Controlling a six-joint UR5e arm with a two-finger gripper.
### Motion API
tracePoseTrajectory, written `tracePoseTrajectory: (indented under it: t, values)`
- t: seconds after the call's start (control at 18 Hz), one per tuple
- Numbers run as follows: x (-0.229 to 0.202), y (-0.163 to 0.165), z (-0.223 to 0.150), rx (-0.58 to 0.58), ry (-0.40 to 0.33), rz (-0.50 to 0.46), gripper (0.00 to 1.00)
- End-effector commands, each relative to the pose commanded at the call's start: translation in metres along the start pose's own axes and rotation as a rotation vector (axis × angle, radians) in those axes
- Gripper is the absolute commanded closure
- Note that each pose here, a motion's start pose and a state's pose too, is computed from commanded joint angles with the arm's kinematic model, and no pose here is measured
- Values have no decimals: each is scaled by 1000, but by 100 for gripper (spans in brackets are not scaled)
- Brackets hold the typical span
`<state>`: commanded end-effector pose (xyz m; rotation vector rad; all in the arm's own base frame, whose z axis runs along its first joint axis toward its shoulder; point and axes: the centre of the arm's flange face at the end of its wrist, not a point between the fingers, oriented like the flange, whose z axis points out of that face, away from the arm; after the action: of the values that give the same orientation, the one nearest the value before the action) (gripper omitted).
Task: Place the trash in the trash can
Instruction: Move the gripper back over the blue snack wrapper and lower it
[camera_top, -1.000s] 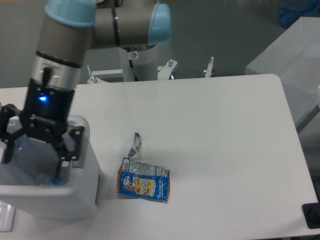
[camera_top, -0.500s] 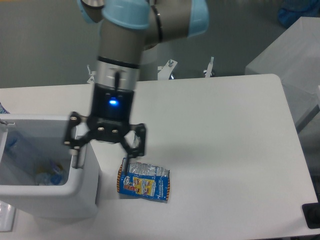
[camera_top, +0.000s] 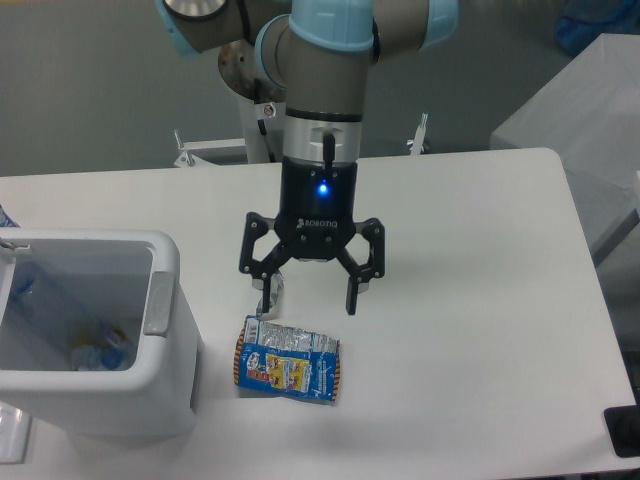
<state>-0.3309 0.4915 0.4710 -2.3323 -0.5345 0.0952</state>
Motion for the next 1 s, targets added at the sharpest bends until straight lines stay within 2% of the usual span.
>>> tracePoseTrajectory:
  t: [0.28,0.5,0.61,0.89,1.0]
  values:
    - [5,37,5,-87,4,151,1]
    - [2,67,19,-192,-57,247,2]
    - [2,81,31,-241,-42,240,3]
    - [20,129,76,-405,-49,343,3]
    - [33,140,99,-453,-31,364,3]
